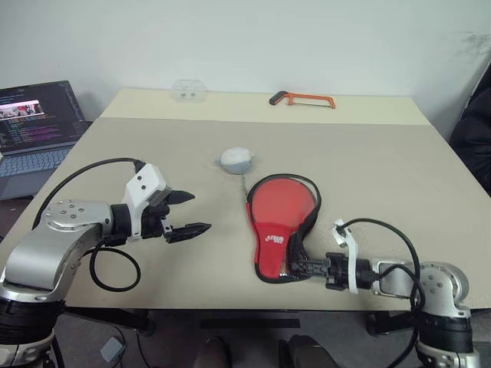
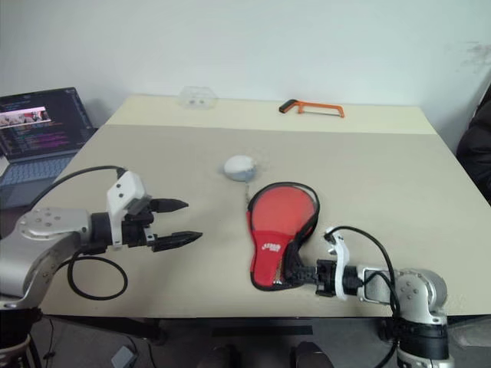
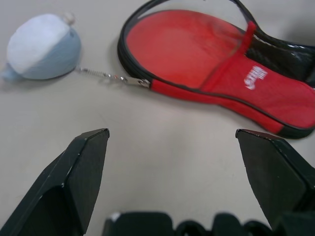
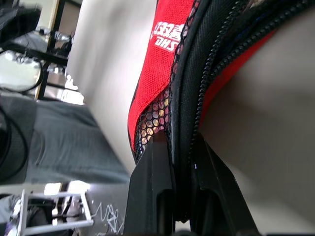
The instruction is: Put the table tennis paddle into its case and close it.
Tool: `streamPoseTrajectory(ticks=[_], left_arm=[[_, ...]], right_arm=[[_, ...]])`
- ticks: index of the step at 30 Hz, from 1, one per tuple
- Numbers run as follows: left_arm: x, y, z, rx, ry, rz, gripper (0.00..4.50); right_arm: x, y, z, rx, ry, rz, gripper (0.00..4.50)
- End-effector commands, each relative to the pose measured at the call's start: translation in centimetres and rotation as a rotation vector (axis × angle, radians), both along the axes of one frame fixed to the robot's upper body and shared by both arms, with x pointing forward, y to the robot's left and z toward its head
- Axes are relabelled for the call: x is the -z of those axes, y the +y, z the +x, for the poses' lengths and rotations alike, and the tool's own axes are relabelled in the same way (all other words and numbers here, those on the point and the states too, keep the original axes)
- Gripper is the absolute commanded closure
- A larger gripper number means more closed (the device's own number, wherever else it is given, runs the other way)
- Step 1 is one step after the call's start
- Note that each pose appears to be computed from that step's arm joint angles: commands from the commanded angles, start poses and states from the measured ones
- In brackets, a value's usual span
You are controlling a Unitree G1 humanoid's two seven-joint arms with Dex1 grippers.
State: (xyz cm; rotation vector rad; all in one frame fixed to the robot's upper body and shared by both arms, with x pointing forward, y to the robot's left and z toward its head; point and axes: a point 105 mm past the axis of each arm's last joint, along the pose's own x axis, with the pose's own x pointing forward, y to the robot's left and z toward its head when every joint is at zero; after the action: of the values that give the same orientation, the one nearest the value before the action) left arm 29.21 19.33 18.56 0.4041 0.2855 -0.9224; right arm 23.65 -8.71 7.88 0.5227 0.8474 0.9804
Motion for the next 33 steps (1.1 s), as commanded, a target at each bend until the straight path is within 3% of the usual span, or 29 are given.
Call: streamPoseTrajectory(ticks=[1, 12, 21, 22, 24, 27, 33], left_arm=[[-1.0, -0.3, 0.0, 0.026, -0.041, 0.022, 0.00], [-1.2, -0.2, 0.0, 0.034, -0.042, 0.032, 0.00], [-1.2, -0.3, 0.2, 0.024, -0.048, 0.033, 0.00], [-1.1, -0.3, 0.2, 0.023, -0.049, 0.033, 0.00], [-1.1, -0.4, 0.3, 0.022, -0.052, 0.032, 0.00], [-1.3, -0.1, 0.8, 0.000, -0.071, 0.027, 0.00], [-2.2, 0.6, 2.5, -0.074, -0.141, 0.005, 0.00]], right_arm=[[1.2, 1.6, -3.6, -0.155, 0.112, 0.020, 4.49], [1.5, 1.6, -5.3, -0.204, 0.124, 0.009, 4.49], [1.2, 0.6, -1.8, -0.071, 0.067, -0.033, 4.49], [1.2, 0.5, -1.7, -0.072, 0.062, -0.042, 3.85], [0.9, 0.4, -1.5, -0.079, 0.050, -0.045, 3.35], [-0.1, -0.6, -1.2, -0.095, -0.002, -0.068, 2.26], [-1.9, -5.6, -0.5, -0.176, -0.252, -0.325, 0.18]])
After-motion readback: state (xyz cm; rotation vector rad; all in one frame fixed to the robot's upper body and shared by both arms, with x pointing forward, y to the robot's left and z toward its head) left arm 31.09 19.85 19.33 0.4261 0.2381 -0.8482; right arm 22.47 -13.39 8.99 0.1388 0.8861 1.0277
